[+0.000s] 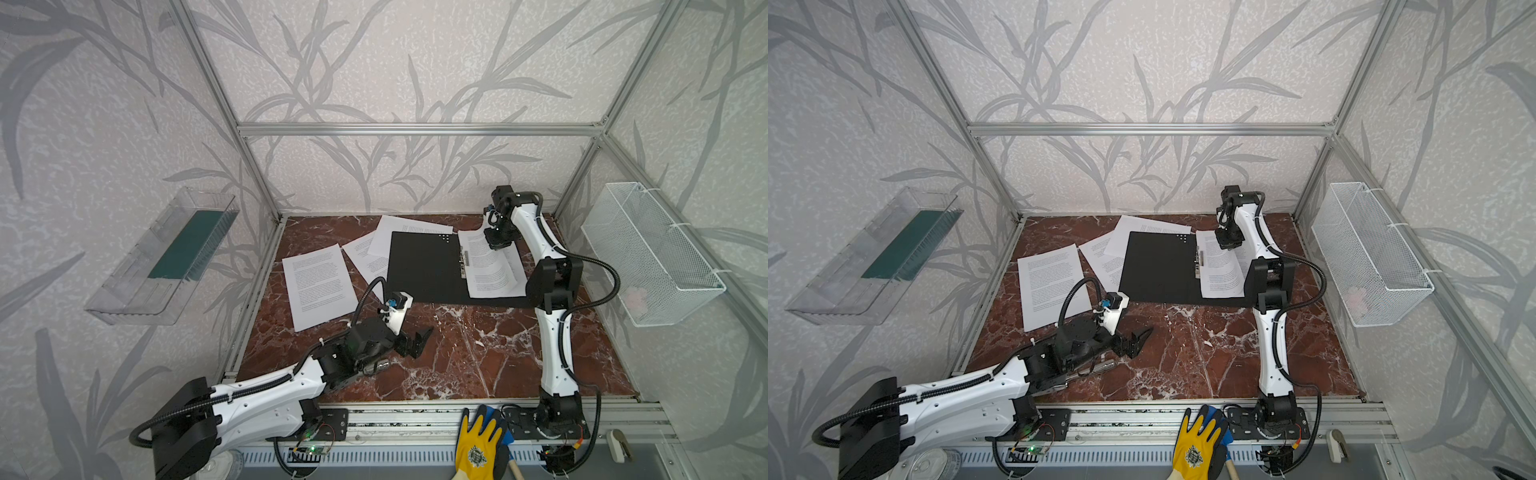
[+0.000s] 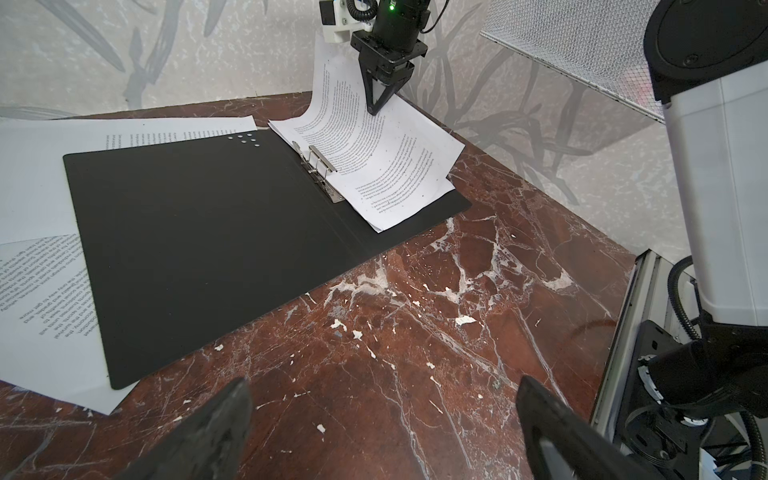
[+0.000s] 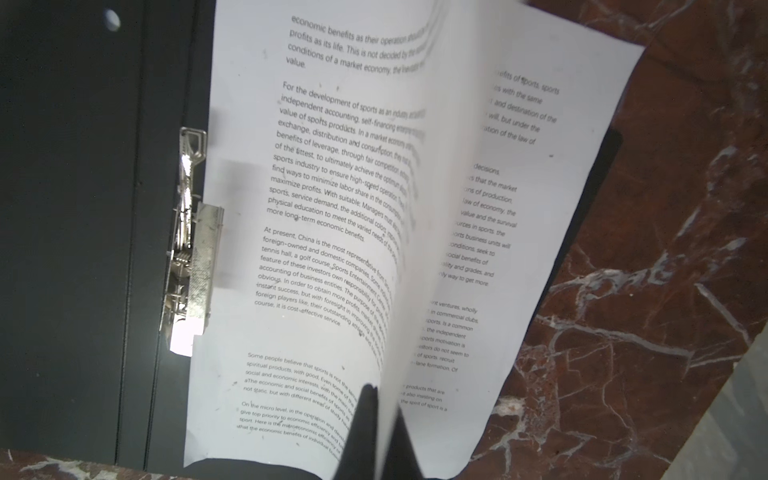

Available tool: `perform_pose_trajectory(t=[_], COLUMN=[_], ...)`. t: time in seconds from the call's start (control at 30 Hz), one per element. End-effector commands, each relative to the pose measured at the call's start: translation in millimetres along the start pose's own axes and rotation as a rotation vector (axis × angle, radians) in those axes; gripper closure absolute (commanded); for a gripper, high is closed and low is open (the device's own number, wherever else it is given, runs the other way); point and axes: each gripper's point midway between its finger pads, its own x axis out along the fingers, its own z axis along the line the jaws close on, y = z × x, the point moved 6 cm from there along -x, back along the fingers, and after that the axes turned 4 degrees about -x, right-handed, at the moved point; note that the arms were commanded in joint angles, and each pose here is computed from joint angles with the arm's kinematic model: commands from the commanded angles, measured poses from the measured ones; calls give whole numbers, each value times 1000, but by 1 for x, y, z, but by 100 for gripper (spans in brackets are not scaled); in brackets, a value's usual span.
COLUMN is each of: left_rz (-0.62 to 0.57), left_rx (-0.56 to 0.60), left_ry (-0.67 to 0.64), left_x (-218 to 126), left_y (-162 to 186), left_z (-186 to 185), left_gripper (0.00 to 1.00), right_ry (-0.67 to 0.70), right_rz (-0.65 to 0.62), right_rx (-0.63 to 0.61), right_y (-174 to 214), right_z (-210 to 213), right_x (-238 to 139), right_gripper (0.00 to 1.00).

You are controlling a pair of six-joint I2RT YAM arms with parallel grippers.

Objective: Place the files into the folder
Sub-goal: 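Lower the paper onto the folder page beside the clip with the right gripper, then press the paper flat against the clip with the right gripper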

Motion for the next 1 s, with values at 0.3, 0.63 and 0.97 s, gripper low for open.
perform_pose_trajectory(t=[0.3, 0.63, 0.97], left_rz=[-21, -15, -32], left_rx=[17, 18, 11], left_ry=[16, 13, 11], left_x=[-1, 0, -3], left_y=[-9, -8, -10], left_z=[-4, -4, -3], left_gripper=[1, 1, 1], right_ry=[17, 193, 281], right_rz=[0, -5, -455], right_rx=[15, 79, 189], right_y=[3, 4, 26], right_z=[-2, -22, -1], right_x=[-10, -23, -94], right_gripper=[93, 48, 21])
